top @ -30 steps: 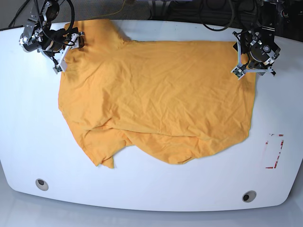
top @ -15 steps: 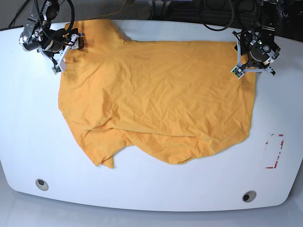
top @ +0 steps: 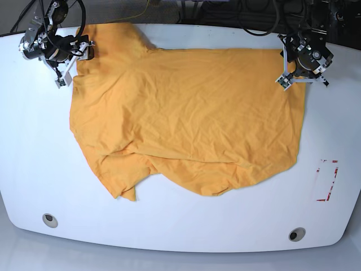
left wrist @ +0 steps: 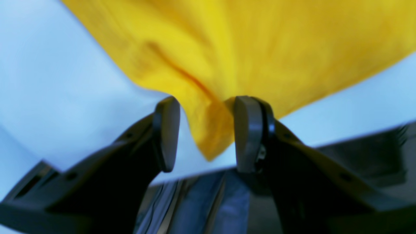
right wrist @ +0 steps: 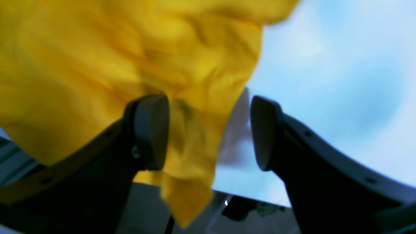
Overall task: Layout the t-shirt on the table in an organized manner, then fold the t-shirt properly
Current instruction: 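Open both grippers, release the t-shirt and raise them outward, then move both grippers down beside the t-shirt hem corners, then grasp the hem corners with both grippers and pull them outward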
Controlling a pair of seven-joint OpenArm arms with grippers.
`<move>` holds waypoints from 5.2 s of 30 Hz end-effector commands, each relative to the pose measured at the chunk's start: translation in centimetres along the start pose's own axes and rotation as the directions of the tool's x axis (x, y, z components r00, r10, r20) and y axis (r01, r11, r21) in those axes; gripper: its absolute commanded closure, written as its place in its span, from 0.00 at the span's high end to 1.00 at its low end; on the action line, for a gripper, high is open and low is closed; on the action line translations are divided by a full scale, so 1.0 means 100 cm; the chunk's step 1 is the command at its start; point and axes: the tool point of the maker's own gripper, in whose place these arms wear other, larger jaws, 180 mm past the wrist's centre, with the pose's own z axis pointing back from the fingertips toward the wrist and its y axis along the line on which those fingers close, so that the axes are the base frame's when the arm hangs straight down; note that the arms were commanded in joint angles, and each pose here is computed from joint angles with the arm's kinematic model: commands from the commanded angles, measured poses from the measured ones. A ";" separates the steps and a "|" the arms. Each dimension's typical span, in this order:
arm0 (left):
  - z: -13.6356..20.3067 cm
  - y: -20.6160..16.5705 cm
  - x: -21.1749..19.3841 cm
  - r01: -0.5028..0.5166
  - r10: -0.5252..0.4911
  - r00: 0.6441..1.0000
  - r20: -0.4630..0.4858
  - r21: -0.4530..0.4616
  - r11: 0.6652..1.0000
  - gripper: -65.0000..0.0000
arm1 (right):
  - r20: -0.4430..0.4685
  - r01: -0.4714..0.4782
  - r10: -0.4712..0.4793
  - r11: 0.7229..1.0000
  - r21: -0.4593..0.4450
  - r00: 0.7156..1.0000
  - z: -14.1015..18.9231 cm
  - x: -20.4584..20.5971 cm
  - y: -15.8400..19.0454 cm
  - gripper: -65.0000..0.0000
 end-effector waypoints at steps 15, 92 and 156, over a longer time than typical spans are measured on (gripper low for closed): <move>0.005 0.018 -0.019 0.036 -0.031 0.997 -0.065 0.070 0.997 0.42 | 0.036 -0.032 0.033 0.999 -0.042 0.999 0.013 0.013 -0.008 0.59; 0.163 0.207 0.188 -0.381 0.027 0.698 0.716 0.339 0.860 0.60 | 0.627 0.053 -0.172 0.978 0.204 0.760 0.020 0.374 -0.044 0.59; 0.130 0.165 0.182 -0.333 0.026 0.664 0.747 0.265 0.905 0.60 | 0.566 0.048 -0.191 0.965 0.259 0.802 -0.053 0.348 0.003 0.00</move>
